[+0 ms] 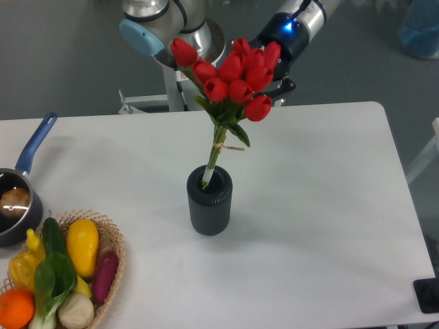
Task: Pick up the flowers from the vase
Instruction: 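Raise the tulip bunch higher and carry it away from the vase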
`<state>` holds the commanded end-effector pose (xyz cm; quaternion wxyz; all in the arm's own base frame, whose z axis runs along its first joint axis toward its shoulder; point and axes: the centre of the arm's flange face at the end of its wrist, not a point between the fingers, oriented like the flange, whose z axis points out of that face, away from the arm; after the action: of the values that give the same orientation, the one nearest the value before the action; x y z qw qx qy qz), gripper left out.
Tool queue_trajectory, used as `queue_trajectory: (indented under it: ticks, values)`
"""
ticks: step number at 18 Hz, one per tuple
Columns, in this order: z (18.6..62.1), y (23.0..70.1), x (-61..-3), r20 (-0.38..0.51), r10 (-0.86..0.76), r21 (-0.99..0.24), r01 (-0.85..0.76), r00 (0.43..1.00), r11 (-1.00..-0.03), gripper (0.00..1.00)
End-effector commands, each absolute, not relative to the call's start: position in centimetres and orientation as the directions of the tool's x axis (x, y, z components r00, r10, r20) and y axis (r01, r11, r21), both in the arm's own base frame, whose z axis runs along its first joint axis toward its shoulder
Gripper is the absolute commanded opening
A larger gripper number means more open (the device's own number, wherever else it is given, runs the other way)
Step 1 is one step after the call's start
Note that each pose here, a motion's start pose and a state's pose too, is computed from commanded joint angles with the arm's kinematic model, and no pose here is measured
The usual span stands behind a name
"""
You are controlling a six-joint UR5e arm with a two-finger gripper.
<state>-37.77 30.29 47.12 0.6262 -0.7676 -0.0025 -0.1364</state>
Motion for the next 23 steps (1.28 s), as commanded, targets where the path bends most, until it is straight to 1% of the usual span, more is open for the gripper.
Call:
queue_trajectory:
  ticks: [9,13,16,19,21,23]
  values:
    - [49.2,27.5,-40.8,0.21,-0.087,-0.961,0.19,0.974,-0.202,0.33]
    - [49.4,26.7,-43.7,0.209,-0.064,-0.961,0.193,0.976,-0.198,0.33]
    - [48.7,26.2,-45.7,0.219,-0.05,-0.958,0.205,0.974,-0.198,0.33]
    - [49.4,25.8,-46.5,0.2,-0.041,-0.962,0.188,0.979,-0.199,0.33]
    - [48.4,26.0,-47.1,0.21,-0.046,-0.958,0.197,0.977,-0.208,0.33]
    - [48.5,25.9,-47.2,0.206,-0.044,-0.959,0.192,0.978,-0.209,0.33]
